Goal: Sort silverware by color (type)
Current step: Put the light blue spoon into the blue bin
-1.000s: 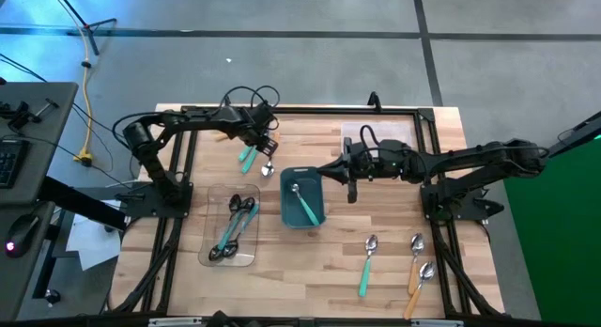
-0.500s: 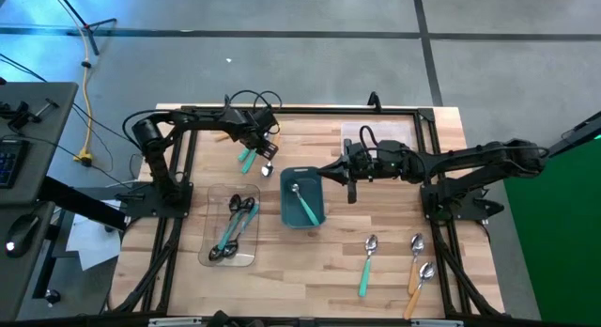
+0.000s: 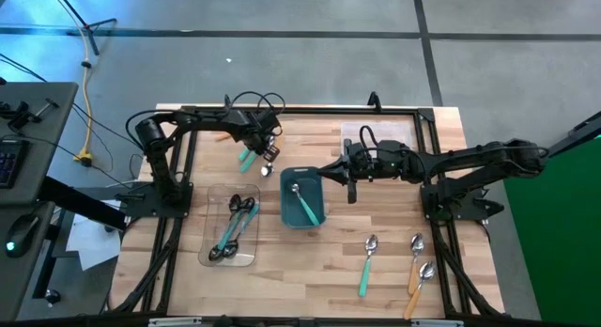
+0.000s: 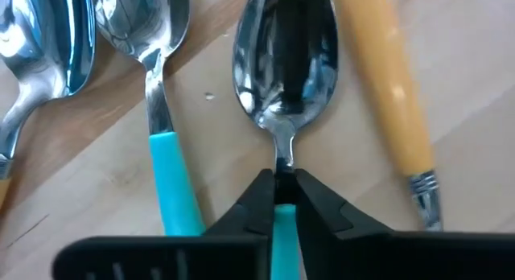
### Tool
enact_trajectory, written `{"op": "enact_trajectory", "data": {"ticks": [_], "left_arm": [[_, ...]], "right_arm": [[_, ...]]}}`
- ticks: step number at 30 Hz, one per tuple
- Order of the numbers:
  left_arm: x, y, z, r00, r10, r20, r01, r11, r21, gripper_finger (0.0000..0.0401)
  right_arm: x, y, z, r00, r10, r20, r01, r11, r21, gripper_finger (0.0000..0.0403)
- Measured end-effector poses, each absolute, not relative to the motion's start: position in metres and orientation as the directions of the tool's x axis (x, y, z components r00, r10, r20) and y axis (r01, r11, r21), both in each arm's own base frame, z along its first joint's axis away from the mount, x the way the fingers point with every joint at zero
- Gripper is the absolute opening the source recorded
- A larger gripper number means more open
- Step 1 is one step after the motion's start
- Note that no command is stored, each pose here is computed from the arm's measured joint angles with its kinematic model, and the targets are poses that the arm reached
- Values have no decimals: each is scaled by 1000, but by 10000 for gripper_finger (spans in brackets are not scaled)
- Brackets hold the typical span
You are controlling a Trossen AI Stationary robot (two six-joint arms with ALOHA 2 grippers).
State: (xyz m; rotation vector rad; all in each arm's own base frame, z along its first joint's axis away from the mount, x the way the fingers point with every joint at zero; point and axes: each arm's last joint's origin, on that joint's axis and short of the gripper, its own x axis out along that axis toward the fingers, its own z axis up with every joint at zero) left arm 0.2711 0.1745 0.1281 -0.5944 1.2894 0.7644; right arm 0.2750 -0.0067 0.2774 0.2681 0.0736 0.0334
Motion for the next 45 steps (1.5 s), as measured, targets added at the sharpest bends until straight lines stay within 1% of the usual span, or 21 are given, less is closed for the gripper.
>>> {"op": "enact_trajectory", "data": {"ticks": [1, 5, 7, 10, 12, 13, 16, 19, 22, 24, 26, 29, 32, 35, 37, 42, 45], "left_arm": [[271, 174, 128, 102, 167, -981, -780, 626, 26, 13], [271, 174, 129, 102, 167, -981, -778, 628, 26, 16], [271, 173, 129, 101, 166, -981, -773, 633, 28, 12], [271, 173, 135, 125, 177, -976, -768, 640, 18, 10], [268, 170, 142, 139, 158, -978, -763, 646, -4, 10], [267, 169, 148, 153, 163, -975, -762, 648, -11, 9], [268, 169, 181, 277, 245, -929, -744, 667, -46, 9], [261, 162, 211, 353, 309, -883, -719, 693, -45, 9], [255, 147, 250, 500, 373, -781, -665, 744, -71, 8], [249, 133, 268, 594, 400, -698, -628, 772, -93, 8], [243, 117, 279, 679, 408, -611, -586, 802, -115, 8], [233, 91, 291, 812, 393, -431, -507, 841, -189, 8], [226, 65, 286, 904, 333, -268, -403, 873, -274, 8], [219, 41, 281, 965, 250, -81, -263, 901, -344, 8], [215, 27, 276, 981, 196, 7, -179, 909, -376, 8], [213, 1, 269, 992, 82, 91, -42, 924, -379, 8], [213, -7, 267, 994, 76, 77, -47, 941, -334, 8]], "right_arm": [[275, -7, 277, 997, 43, -68, -23, 964, 266, 0], [275, -7, 277, 997, 43, -68, -23, 964, 266, 0], [275, -7, 277, 997, 43, -68, -23, 964, 266, 0], [275, -7, 277, 997, 43, -68, -23, 964, 266, 0], [275, -7, 277, 997, 43, -68, -23, 964, 266, 0], [275, -7, 277, 997, 43, -68, -23, 964, 266, 0], [275, -7, 277, 997, 43, -69, -23, 964, 266, 0], [275, -7, 277, 996, 49, -68, -30, 964, 266, 0], [275, -6, 277, 996, 51, -68, -31, 964, 264, 0], [275, -6, 277, 996, 51, -69, -31, 964, 264, 0], [275, -6, 277, 996, 51, -68, -31, 964, 264, 0], [275, -6, 277, 996, 52, -68, -32, 964, 264, 0], [275, -6, 277, 996, 52, -68, -32, 964, 264, 0], [275, -6, 277, 996, 52, -68, -33, 964, 264, 0], [275, -6, 277, 996, 53, -68, -33, 964, 264, 0], [275, -6, 277, 996, 55, -68, -35, 964, 264, 0], [275, -6, 277, 996, 55, -68, -35, 964, 264, 0]]}}
